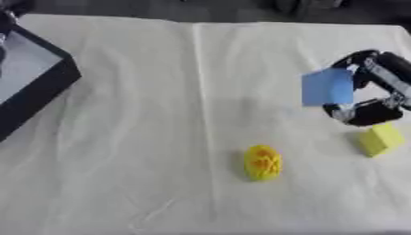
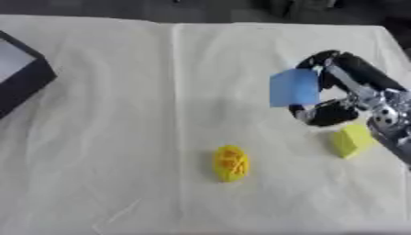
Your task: Pick up the objects with one hand, pass them to the other hand, and then place them into the box on the other side of the table.
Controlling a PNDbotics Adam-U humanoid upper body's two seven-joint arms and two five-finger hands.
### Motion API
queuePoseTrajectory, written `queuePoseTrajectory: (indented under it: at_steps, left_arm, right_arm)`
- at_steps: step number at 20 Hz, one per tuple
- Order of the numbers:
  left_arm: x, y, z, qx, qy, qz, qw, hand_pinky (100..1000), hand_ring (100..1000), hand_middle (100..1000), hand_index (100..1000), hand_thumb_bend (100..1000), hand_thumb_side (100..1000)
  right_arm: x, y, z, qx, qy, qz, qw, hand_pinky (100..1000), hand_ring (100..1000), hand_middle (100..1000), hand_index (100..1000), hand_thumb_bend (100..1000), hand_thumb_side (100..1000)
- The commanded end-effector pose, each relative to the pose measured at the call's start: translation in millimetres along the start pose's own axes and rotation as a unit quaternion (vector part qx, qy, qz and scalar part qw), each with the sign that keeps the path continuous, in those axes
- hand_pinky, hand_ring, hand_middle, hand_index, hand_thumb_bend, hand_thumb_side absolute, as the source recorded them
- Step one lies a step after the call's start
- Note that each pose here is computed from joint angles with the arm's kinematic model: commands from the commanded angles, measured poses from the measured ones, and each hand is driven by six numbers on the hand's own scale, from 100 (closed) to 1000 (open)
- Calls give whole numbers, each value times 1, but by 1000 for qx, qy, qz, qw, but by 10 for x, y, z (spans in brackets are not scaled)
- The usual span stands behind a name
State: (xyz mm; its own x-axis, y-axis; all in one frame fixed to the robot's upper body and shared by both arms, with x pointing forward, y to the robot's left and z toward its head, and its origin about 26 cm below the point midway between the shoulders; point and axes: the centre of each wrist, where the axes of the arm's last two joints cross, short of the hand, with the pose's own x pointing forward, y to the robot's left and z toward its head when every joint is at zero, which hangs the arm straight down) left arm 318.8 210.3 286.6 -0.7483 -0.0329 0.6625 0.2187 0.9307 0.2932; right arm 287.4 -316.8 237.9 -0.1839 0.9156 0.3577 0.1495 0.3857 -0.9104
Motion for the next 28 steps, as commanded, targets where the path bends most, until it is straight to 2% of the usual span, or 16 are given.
queuePoseTrajectory:
  at_steps: [1, 5, 9, 15, 19, 22, 28]
  left_arm:
    - [271, 16, -114, -58, -64, -63, 994, 880, 1000, 738, 856, 100, 538]
    - [452, -66, -255, -140, -92, -135, 977, 866, 1000, 752, 860, 100, 487]
    - [607, -153, -361, -213, -97, -213, 949, 857, 1000, 759, 862, 100, 452]
    - [770, -542, -492, -304, -114, -269, 907, 872, 1000, 785, 884, 202, 367]
    - [868, -827, -555, -353, -119, -301, 878, 867, 1000, 796, 887, 302, 265]
    - [832, -984, -643, -379, -97, -330, 859, 858, 1000, 800, 889, 356, 202]
    - [725, -1243, -697, -422, -51, -378, 823, 857, 1000, 818, 902, 464, 189]
  right_arm:
    - [138, -115, -81, -49, -5, -46, 998, 563, 520, 469, 495, 100, 100]
    - [408, -38, -200, -74, -19, -105, 992, 551, 517, 468, 494, 100, 100]
    - [738, 92, -295, -91, -34, -144, 985, 550, 516, 468, 496, 100, 100]
    - [1147, 477, -285, -79, -49, -182, 979, 550, 513, 467, 496, 100, 100]
    - [1271, 617, -247, -77, -61, -192, 976, 543, 511, 466, 494, 100, 100]
    - [1322, 687, -221, -88, -75, -191, 975, 544, 511, 465, 492, 100, 100]
    - [1425, 824, -162, -100, -105, -193, 970, 539, 511, 465, 491, 100, 100]
